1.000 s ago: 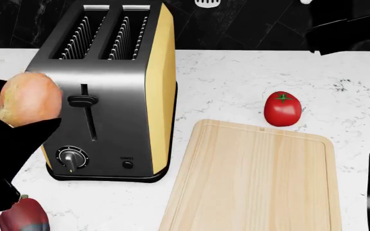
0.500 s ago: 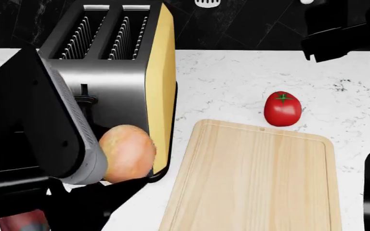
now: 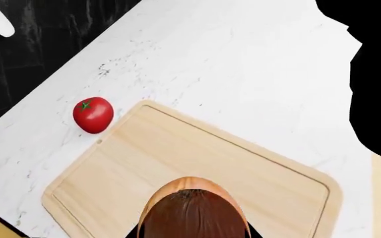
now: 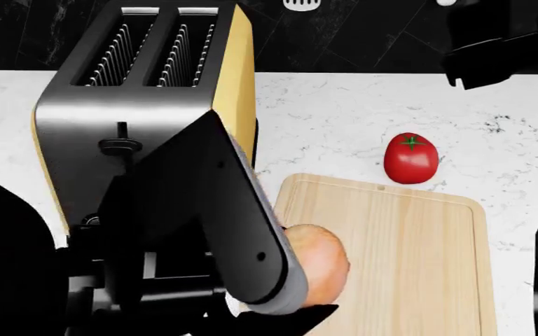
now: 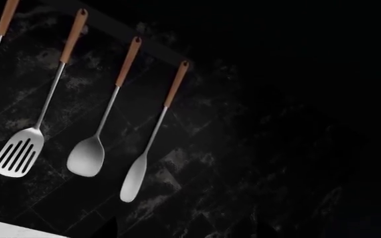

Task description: Place the avocado, onion, tomato and bell pepper on the cutting board.

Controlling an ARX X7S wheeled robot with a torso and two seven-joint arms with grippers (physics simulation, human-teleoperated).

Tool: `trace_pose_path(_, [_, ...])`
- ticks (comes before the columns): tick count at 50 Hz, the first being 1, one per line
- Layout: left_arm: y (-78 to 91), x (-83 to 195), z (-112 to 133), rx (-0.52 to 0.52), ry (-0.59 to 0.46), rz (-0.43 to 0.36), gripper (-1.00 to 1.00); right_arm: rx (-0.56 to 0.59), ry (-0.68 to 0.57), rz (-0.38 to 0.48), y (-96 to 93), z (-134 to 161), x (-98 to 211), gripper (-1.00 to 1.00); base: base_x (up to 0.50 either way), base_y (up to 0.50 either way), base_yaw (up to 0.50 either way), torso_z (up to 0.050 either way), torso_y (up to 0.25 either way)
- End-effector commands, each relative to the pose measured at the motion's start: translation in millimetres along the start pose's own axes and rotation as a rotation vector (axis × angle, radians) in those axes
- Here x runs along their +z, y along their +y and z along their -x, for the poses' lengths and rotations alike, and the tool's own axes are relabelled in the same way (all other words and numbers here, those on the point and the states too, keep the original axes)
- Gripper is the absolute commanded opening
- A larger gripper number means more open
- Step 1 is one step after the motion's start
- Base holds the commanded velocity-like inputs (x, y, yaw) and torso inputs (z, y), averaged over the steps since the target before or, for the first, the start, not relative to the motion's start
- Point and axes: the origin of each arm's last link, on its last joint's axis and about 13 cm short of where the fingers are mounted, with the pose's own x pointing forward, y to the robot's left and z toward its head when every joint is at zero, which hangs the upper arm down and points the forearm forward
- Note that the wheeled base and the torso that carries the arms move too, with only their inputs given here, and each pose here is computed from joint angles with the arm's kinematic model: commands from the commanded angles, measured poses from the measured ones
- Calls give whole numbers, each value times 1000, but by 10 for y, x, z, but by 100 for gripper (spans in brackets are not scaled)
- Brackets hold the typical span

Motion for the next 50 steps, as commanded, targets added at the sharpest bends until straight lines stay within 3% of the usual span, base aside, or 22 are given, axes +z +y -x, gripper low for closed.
trace_pose_path(1, [-11,90,-335,-65,-44,9,-100,-9,-8,-17,-22,15,-13,100,0,0,0,0,0])
trace_pose_path(12, [-2,-15,-651,-23,-46,97,-100,-13,-7,-17,-33,34,-12,100,0,0,0,0,0])
trace_pose_path(23, [80,-92,-1003,58,-37,109,-100,-14,-8,-17,-43,35,-1,100,0,0,0,0,1])
trace_pose_path(40, [-66,-27,-1379,-20,-50,125,-100,-26,-2,-14,-69,68,-5,100,0,0,0,0,1])
trace_pose_path(50, [-61,-61,-1448,-6,-90,108,-100,-39,4,-13,-108,119,-27,100,0,0,0,0,0])
